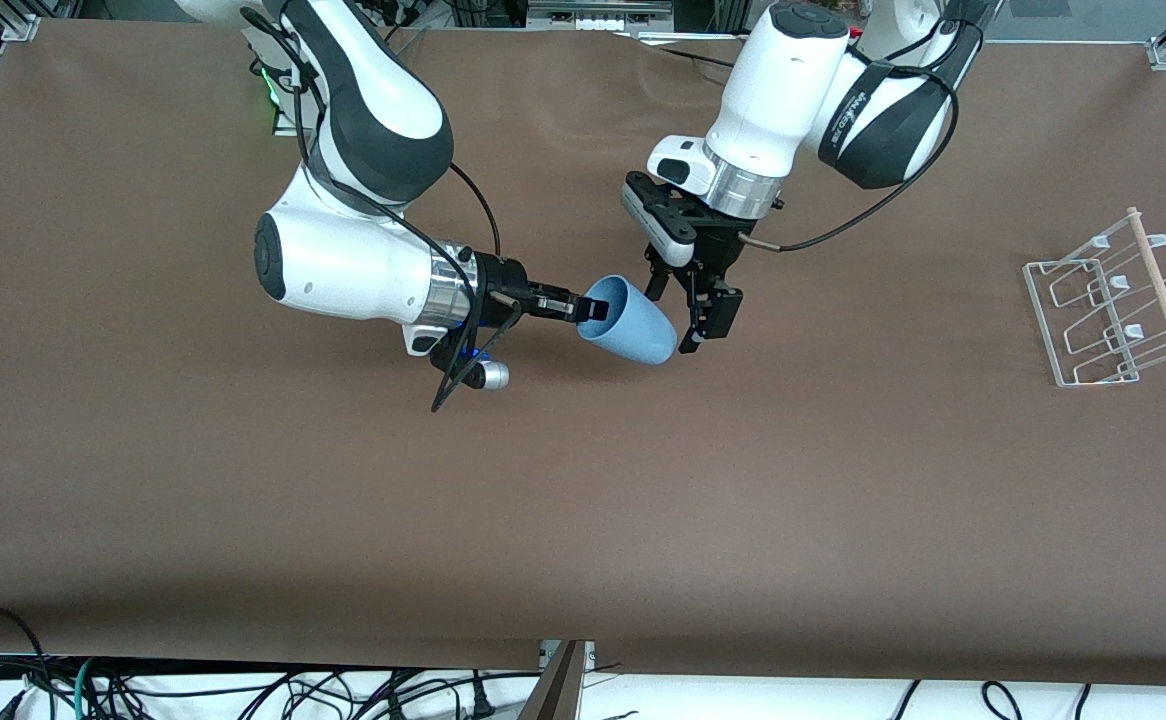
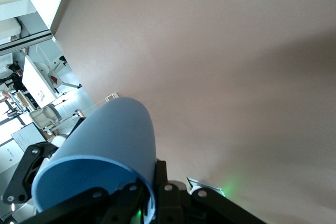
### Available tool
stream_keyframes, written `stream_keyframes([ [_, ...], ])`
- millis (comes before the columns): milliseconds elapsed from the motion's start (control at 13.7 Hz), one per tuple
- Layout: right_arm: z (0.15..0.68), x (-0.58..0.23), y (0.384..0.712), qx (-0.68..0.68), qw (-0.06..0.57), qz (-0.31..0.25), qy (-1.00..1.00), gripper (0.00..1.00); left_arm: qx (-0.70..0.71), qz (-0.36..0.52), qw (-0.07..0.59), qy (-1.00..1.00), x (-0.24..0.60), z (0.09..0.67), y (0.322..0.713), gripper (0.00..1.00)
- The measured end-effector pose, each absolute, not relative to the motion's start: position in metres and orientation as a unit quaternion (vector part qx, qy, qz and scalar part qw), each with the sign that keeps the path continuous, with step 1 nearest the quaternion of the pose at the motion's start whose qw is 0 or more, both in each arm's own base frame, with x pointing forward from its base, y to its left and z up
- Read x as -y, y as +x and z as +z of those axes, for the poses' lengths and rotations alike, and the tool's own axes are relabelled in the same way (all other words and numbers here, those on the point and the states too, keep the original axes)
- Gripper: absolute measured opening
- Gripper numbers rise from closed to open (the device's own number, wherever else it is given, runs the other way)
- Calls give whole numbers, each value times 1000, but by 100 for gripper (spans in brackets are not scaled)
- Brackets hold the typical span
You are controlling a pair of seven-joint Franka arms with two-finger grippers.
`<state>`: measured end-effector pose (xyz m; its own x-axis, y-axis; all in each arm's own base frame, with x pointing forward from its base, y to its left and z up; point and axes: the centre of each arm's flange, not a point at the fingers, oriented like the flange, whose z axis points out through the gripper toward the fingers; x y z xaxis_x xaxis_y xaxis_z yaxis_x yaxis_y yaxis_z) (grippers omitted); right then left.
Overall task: Transfer cup to left arm and place on rack
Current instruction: 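Move the left gripper from the rack toward the cup's open rim, then grasp the cup rim with the left gripper while the right gripper releases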
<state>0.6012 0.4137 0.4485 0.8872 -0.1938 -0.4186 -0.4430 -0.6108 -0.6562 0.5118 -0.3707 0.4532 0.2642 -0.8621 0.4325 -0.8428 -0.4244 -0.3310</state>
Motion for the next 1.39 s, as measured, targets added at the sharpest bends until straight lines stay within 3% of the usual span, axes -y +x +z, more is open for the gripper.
stream_keyframes([
  [440, 454, -413, 597, -168, 398, 172, -885, 6, -535, -294, 4, -792, 384, 450, 527, 100],
  [513, 456, -411, 599, -169, 398, 170, -885, 6, -536, -294, 3, -792, 386, 450, 528, 93],
  [659, 458, -409, 600, -169, 399, 169, -885, 6, -540, -293, 3, -789, 389, 448, 526, 70],
  [1026, 461, -408, 601, -169, 401, 169, -885, 6, -540, -296, 3, -788, 389, 451, 527, 69],
  [1099, 462, -408, 600, -166, 400, 172, -885, 11, -539, -296, 4, -789, 388, 451, 528, 69],
  [1392, 472, -399, 604, -166, 403, 170, -884, 54, -527, -299, 10, -795, 375, 456, 540, 69],
])
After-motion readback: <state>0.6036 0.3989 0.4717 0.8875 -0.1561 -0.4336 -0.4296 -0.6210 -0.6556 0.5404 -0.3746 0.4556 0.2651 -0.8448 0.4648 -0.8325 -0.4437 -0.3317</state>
